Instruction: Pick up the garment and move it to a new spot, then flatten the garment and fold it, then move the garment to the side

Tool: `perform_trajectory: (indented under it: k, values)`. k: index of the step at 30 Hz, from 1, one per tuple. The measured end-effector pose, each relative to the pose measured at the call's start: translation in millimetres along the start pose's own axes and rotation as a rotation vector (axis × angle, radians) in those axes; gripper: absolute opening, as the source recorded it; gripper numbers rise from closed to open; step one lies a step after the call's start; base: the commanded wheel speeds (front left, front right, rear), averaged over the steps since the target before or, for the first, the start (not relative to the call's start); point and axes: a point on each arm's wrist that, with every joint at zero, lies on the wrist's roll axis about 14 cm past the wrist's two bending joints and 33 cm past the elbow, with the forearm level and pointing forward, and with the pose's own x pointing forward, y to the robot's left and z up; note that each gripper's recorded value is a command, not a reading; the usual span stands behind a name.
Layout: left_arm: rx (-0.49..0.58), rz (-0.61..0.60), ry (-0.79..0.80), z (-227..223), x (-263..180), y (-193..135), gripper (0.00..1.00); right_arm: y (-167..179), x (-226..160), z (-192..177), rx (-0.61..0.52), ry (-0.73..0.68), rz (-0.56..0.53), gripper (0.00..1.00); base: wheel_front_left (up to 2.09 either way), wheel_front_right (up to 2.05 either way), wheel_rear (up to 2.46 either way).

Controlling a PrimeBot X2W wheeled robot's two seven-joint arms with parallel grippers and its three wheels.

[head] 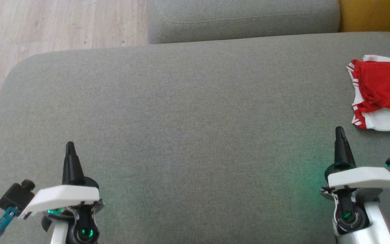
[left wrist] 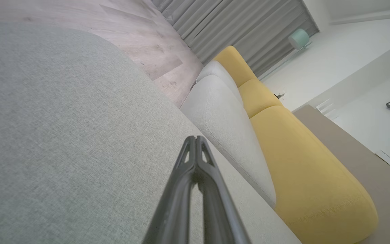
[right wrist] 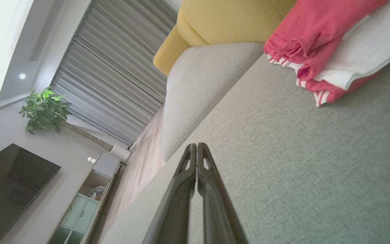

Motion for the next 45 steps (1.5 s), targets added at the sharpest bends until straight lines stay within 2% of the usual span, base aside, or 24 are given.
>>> perform_trajectory:
  k: [45]
  values:
    - [-0.454, -0.005, 0.024, 8.6, -10.2, 7.6, 0.00, -3.4, -10.5, 18.1, 0.485, -0.025, 0.003, 0.00, 0.00, 0.00, 0.00]
